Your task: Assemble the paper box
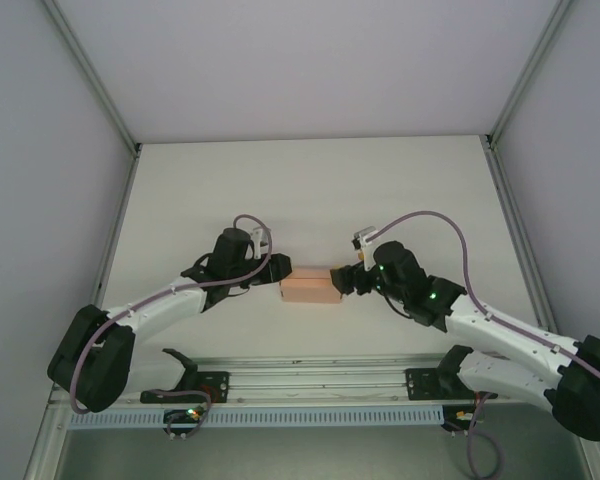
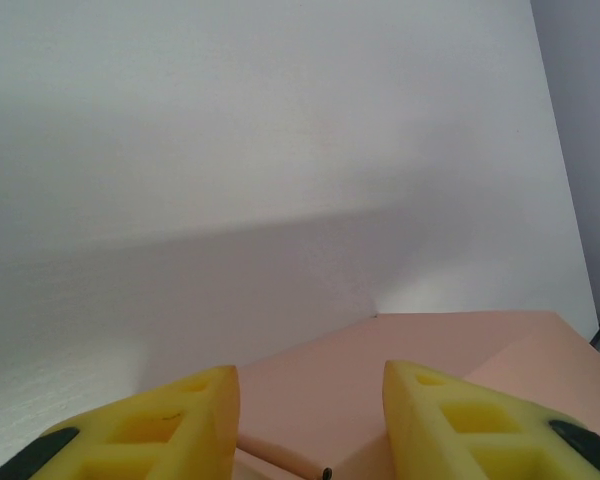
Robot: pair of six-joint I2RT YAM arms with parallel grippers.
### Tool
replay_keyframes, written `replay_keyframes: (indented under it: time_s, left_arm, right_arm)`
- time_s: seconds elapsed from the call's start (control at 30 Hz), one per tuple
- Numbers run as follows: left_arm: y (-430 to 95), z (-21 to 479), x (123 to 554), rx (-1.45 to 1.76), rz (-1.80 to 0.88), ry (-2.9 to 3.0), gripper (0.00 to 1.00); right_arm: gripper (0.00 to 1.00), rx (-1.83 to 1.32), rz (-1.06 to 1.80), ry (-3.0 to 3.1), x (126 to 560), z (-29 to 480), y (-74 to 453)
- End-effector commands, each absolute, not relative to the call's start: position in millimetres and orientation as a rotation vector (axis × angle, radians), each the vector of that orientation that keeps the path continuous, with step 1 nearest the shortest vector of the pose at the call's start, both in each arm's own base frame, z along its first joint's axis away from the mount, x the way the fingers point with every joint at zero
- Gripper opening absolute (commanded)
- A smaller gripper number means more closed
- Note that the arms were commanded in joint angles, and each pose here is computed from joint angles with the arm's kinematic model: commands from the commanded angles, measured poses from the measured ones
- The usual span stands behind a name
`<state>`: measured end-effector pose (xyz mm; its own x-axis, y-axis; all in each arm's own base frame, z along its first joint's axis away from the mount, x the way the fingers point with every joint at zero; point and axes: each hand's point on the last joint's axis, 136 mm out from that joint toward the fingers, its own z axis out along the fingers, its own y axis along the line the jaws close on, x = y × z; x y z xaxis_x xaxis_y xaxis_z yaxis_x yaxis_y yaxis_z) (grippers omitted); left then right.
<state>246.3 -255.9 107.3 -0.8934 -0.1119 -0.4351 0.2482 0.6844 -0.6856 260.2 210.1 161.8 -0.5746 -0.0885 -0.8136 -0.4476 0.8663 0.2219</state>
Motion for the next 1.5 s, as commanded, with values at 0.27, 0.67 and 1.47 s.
replay_keyframes:
  time_s: [0.27, 0.67, 1.47]
  left_arm:
    - [-243, 48, 221, 0.287, -0.904, 2.513, 0.42]
    - [-239, 1, 200, 0.523, -0.698, 2.334, 0.2]
    - [-257, 59, 238, 0.523, -0.668, 2.274, 0.68]
  right_arm:
    - [0.54, -0.3, 0.583, 2.311, 247, 58, 203]
    - [0.39, -0.328, 0.576, 2.32, 241, 34, 199]
    - [0.54, -0.32, 0.56, 2.235, 268, 108, 205]
